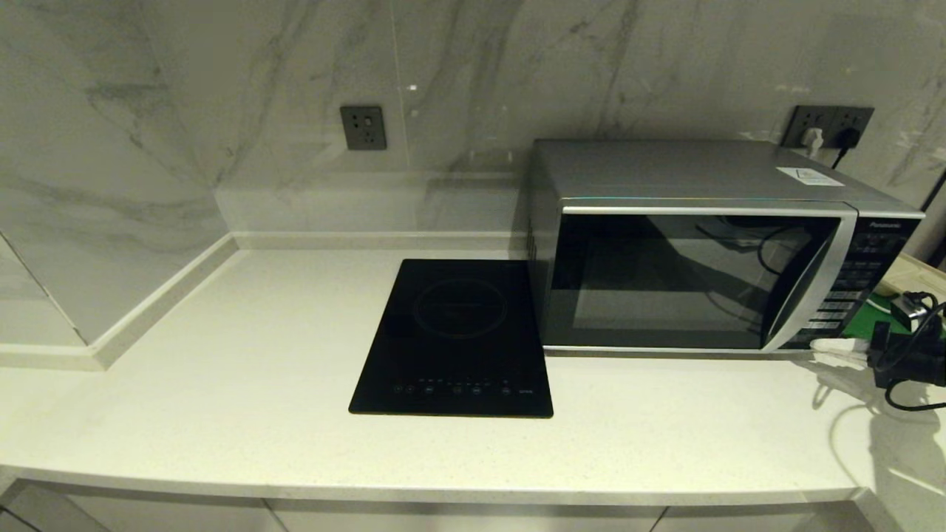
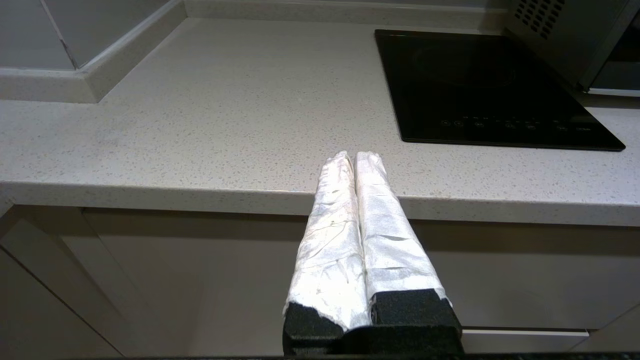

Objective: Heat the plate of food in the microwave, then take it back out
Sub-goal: Open the microwave oven

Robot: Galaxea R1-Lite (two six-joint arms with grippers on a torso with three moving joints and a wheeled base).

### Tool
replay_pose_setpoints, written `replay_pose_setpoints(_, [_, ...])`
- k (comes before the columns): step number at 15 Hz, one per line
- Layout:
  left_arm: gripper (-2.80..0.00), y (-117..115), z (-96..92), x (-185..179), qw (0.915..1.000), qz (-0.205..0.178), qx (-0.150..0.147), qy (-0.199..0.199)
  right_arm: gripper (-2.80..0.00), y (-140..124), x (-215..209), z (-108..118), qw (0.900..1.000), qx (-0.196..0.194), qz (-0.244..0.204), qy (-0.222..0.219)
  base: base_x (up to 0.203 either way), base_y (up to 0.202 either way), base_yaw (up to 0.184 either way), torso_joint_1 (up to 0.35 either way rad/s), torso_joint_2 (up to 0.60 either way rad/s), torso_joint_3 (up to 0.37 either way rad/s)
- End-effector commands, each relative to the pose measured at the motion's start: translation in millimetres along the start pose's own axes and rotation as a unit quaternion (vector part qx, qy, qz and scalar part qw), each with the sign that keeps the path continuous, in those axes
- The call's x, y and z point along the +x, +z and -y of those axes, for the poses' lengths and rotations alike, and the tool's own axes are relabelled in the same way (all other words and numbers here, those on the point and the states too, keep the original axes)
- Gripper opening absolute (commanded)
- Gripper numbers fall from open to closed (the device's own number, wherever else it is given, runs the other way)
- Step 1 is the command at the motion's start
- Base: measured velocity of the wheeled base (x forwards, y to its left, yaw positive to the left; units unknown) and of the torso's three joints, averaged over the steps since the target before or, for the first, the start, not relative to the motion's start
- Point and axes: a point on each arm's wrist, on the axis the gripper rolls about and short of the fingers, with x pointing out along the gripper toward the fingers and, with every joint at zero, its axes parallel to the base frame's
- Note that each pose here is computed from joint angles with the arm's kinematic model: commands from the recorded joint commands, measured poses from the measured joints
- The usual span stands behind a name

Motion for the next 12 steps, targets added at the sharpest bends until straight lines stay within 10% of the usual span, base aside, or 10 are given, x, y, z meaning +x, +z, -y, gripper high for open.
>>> replay_pose_setpoints(1, [-2.80, 0, 0.0, 0, 1.0000, 0.000, 0.000, 0.000, -2.80, 1, -2, -1, 1.000, -0.001, 0.002, 0.002, 0.000, 0.000, 0.000, 0.000, 0.00, 0.000])
replay_pose_setpoints(12, [-2.80, 0, 0.0, 0, 1.0000, 0.000, 0.000, 0.000, -2.80, -20, -35, -22, 1.000, -0.005, 0.008, -0.012, 0.000, 0.000, 0.000, 0.000, 0.00, 0.000])
